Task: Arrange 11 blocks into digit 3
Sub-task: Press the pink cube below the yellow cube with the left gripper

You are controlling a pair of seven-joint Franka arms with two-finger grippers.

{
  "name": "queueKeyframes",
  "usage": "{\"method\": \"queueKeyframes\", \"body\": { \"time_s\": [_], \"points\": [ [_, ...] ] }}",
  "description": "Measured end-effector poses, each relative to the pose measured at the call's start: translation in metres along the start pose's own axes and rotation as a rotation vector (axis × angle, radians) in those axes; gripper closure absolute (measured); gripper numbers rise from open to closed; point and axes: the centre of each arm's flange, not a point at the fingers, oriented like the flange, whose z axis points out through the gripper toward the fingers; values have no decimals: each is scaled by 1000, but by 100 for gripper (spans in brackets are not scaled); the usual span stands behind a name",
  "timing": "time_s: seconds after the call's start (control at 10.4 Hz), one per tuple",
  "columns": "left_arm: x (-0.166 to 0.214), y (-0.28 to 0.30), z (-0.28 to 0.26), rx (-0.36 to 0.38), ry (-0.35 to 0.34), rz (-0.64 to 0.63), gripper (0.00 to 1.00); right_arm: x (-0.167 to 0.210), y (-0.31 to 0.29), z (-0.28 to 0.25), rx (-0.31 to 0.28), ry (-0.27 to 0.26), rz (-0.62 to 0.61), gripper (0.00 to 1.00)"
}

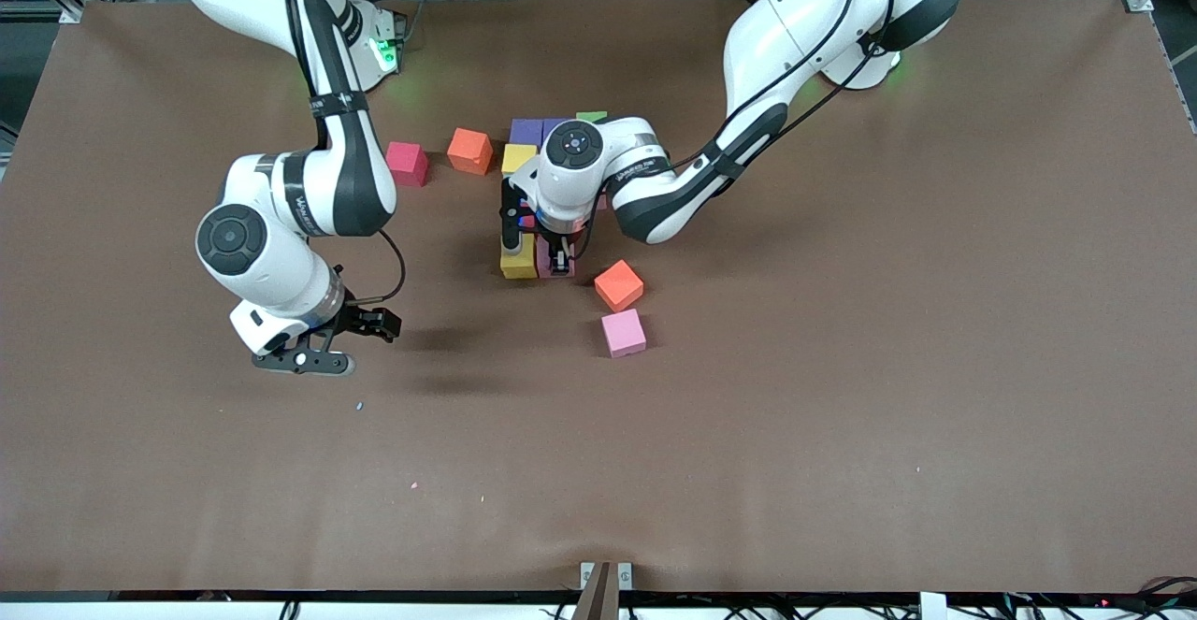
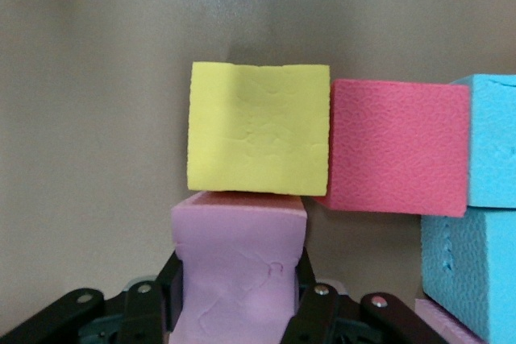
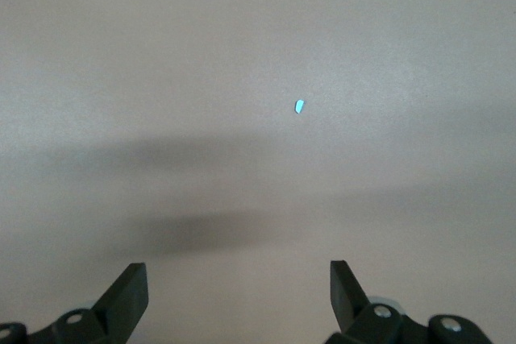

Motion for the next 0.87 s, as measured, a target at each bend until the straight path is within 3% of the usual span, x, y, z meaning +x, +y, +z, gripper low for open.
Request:
{"method": "queueKeyframes", "body": {
  "time_s": [0.87],
  "points": [
    [3,5,0,-1,1,11,46,0,0,3,-4,-3,-1,0]
  ]
}}
